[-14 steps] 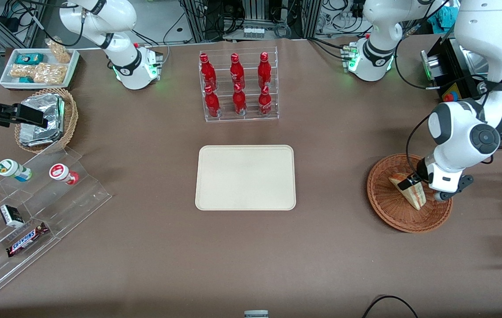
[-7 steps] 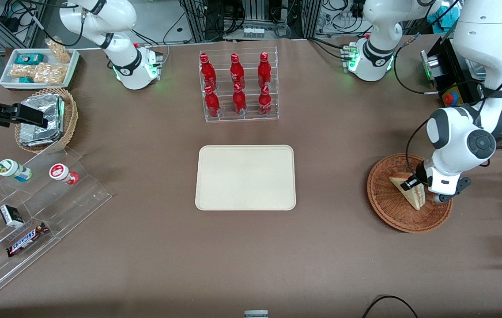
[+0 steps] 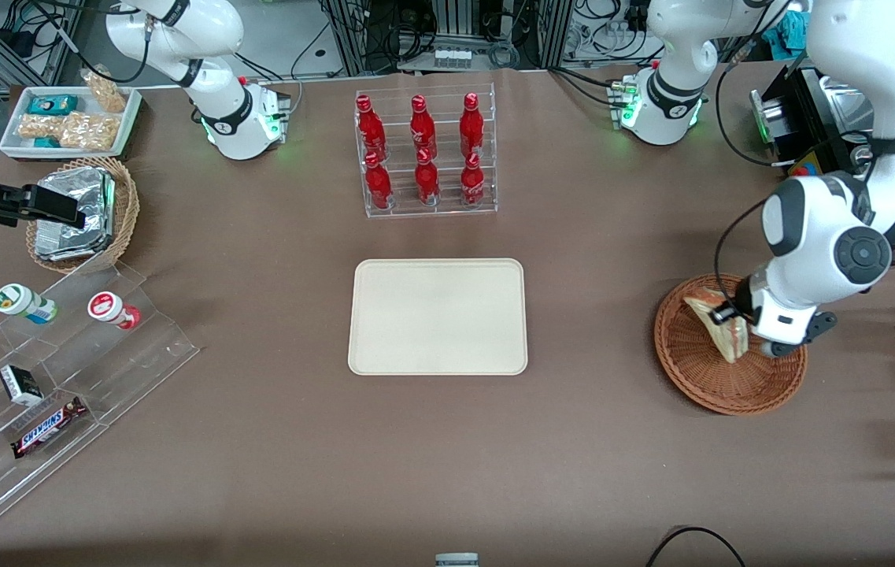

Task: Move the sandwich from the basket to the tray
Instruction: 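Lift the sandwich and carry it with the left gripper over the tray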

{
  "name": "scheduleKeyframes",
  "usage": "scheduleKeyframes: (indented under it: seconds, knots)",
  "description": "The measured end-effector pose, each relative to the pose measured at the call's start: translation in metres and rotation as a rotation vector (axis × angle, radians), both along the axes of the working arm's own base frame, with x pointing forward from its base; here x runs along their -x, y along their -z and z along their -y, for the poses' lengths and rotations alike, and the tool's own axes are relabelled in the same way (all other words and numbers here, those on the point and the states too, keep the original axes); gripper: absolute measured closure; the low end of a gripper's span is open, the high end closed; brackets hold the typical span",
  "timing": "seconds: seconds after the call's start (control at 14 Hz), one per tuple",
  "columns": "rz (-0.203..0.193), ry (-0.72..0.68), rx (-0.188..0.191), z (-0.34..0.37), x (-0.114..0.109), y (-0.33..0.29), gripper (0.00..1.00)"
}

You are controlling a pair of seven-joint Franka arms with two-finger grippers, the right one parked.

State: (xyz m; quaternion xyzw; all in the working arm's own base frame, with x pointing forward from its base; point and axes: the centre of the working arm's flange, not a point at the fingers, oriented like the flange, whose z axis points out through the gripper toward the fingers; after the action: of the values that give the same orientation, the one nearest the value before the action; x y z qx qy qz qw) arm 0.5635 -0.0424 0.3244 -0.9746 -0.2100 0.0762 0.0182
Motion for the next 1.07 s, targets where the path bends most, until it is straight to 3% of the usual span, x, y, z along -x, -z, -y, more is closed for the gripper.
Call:
scheduleKeyframes:
  seconds: [0.14, 0.29, 0.71, 0.86, 1.07]
  knots:
    - [-0.038, 0.085, -0.009, 0.05, 0.009, -0.034, 0.84]
    - [-0.044, 0.165, -0.016, 0.104, 0.018, -0.049, 0.84]
    - [-0.074, 0.297, -0.058, 0.277, 0.068, -0.008, 0.82]
    - [-0.048, 0.328, -0.055, 0.335, 0.09, 0.01, 0.81]
    - [0.032, 0.322, -0.016, 0.413, 0.116, 0.037, 0.8]
